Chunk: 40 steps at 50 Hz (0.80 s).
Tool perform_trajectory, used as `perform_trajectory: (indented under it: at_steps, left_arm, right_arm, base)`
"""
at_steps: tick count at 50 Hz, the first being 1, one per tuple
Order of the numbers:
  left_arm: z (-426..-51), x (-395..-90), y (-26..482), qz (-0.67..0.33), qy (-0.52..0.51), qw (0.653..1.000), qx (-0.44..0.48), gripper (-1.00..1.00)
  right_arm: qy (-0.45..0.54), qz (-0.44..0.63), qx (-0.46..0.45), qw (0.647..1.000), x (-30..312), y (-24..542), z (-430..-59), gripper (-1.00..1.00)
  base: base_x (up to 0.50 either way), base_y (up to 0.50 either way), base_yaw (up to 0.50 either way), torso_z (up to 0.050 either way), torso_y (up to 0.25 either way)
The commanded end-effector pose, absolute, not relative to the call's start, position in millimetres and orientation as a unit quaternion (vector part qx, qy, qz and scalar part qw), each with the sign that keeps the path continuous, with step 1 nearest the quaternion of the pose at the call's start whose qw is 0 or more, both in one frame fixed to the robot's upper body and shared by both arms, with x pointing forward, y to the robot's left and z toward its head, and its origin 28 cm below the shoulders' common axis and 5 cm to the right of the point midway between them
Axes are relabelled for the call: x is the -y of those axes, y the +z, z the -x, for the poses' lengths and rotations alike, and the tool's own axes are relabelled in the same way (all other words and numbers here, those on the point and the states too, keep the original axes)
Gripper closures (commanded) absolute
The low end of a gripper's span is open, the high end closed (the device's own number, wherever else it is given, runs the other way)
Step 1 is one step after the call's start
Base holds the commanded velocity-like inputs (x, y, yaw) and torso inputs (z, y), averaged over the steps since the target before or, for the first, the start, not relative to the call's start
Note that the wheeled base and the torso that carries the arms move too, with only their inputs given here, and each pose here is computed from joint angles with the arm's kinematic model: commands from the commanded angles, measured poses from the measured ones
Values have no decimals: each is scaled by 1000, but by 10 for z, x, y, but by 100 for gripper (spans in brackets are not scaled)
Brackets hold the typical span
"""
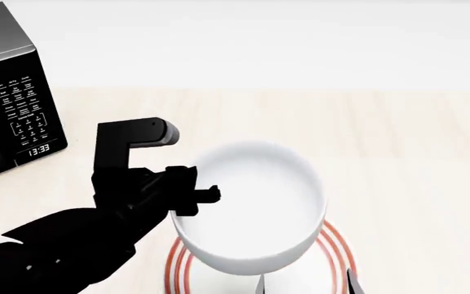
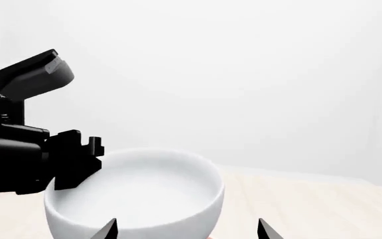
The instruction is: Pick up the white bowl and put it on the plate.
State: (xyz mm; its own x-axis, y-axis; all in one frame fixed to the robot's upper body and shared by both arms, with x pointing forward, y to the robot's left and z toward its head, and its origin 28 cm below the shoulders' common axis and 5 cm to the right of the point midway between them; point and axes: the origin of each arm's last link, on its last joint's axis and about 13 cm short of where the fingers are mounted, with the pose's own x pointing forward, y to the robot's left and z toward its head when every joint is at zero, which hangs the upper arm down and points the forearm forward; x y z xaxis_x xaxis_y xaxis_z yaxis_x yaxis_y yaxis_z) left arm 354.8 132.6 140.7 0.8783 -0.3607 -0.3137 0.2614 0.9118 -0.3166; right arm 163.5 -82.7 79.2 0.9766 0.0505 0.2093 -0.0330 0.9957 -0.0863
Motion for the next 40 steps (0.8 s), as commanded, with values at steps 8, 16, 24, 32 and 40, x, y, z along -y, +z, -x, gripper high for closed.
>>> perform_trajectory:
  at_steps: [8, 16, 24, 32, 40]
  left_arm:
    - [-3554, -1254, 1328, 144, -165, 958, -186, 100]
    - [-3535, -1223, 1288, 146, -169, 956, -190, 100]
    - [-3517, -1201, 1246, 146, -172, 955, -193, 100]
    - [-3497, -1183, 1217, 153, -175, 953, -194, 100]
    - [-3482, -1170, 1209, 154, -178, 953, -193, 100]
  right_arm:
    - [22, 42, 105, 993, 826, 781, -1634, -100]
    - [22, 43, 105, 993, 824, 778, -1636, -100]
    - [23, 42, 105, 993, 822, 779, -1636, -100]
    - [23, 43, 104, 993, 820, 774, -1635, -100]
    - [24, 43, 105, 993, 820, 778, -1629, -100]
  base:
    - [0, 0, 0, 0, 1]
    - [0, 0, 0, 0, 0]
    - [0, 0, 0, 0, 0]
    - [0, 0, 0, 0, 1]
    - [0, 0, 0, 2, 0]
